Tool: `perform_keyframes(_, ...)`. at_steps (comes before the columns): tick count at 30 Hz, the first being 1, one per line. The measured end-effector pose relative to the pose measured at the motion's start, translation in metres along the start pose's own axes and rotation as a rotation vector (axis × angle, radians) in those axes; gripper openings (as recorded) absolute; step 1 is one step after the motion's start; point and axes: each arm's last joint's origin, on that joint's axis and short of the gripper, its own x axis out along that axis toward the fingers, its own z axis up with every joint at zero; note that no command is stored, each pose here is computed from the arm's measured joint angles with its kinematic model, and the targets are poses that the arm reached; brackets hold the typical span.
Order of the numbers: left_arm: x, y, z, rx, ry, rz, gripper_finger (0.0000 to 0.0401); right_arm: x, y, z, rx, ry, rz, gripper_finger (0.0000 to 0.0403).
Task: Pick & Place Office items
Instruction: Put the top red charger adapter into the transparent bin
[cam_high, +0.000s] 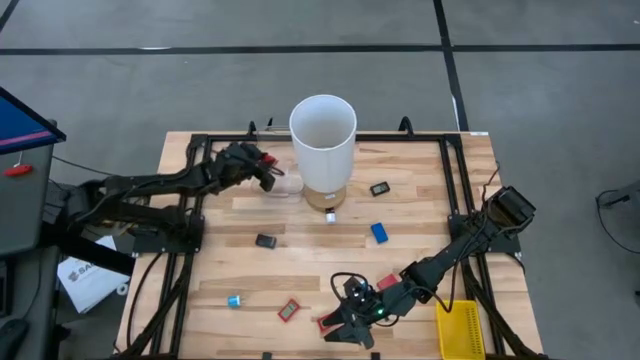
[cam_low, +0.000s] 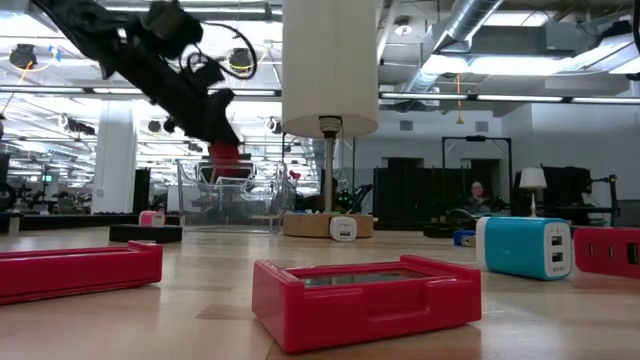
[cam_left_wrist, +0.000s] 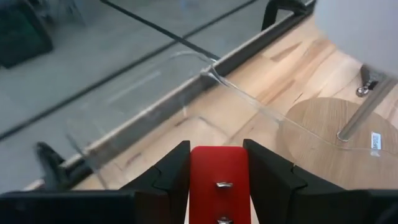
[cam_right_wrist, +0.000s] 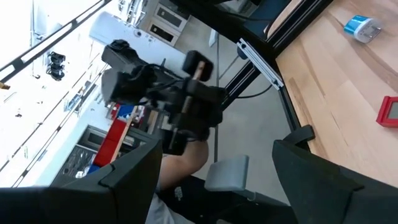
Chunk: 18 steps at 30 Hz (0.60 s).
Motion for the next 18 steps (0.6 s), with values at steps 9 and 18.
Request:
perform_keyframes(9, 0.036, 0.023, -0.009, -0.035, 0.077, -0.059, 0.0125, 0.001, -0.002, 0.002, -0.003, 0.02, 0.004, 0.0297)
perform_keyframes(18, 0.06, 0.019, 0.001, 0.039, 0.143, -0.09, 0.0124, 0.001, -0.002, 0.003, -0.006, 0.043, 0.016, 0.0297)
